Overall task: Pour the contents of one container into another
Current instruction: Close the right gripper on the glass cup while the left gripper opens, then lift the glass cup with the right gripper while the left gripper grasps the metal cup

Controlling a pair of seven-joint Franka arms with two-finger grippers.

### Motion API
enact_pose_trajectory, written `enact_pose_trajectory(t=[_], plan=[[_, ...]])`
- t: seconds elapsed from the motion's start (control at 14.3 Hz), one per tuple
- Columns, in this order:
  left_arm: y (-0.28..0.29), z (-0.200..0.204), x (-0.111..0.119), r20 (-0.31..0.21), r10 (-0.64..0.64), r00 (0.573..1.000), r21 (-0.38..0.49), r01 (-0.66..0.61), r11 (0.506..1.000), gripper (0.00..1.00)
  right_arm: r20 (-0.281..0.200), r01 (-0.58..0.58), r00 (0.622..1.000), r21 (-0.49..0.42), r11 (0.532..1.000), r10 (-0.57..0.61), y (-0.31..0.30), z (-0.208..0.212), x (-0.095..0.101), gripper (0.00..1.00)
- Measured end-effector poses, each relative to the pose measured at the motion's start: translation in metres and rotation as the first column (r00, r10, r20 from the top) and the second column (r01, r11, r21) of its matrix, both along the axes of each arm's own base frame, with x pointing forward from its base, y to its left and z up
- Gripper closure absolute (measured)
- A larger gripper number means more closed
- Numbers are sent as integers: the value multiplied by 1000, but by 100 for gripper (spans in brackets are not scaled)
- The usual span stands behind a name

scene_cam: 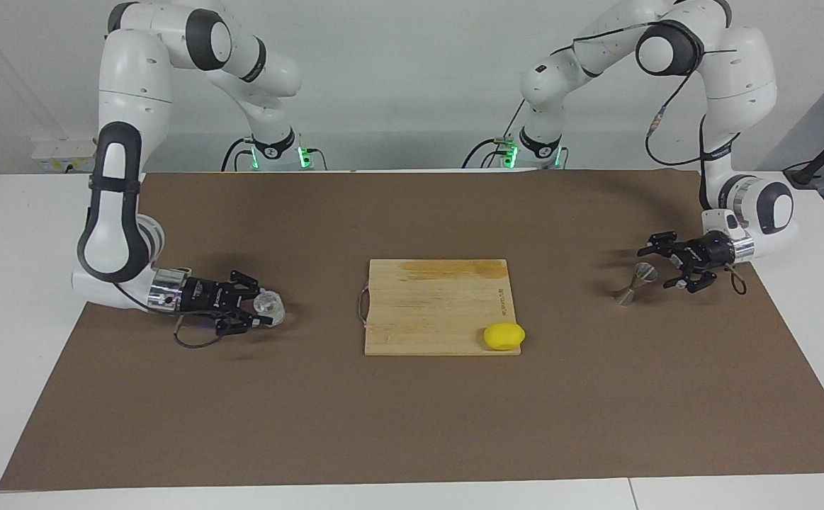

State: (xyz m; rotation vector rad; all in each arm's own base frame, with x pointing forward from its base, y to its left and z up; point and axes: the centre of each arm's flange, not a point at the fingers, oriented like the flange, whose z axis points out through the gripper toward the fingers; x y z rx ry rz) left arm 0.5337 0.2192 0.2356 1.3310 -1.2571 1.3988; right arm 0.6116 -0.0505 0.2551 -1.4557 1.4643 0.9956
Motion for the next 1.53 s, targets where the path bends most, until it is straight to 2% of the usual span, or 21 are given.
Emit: enact_pose_trajectory(t=[0.28, 0.42, 0.7, 0.91, 1.12, 1.53], plan=[[-4, -9, 2, -3, 0, 1000, 5, 0, 1000, 0, 31, -70, 997, 45, 996, 69, 21, 35, -1, 49], [-7, -9, 3, -4, 0, 1000, 0, 0, 1000, 0, 36, -80, 996, 41, 996, 79, 30, 52, 0, 49], [-11, -8, 5, -78, -3, 997, -30, 0, 1000, 0, -9, -68, 998, 28, 997, 68, 43, 86, 0, 49], [-14, -5, 4, -107, -20, 994, -55, 14, 998, 0, -29, -89, 996, 25, 996, 90, 62, 87, 0, 49], [-18, -3, 3, -105, -43, 994, -81, 34, 996, 0, -32, -100, 994, 7, 995, 100, 81, 83, 0, 49], [-23, -1, 3, -102, -58, 993, -93, 49, 994, 0, -48, -84, 995, -2, 996, 84, 80, 82, 1, 49]])
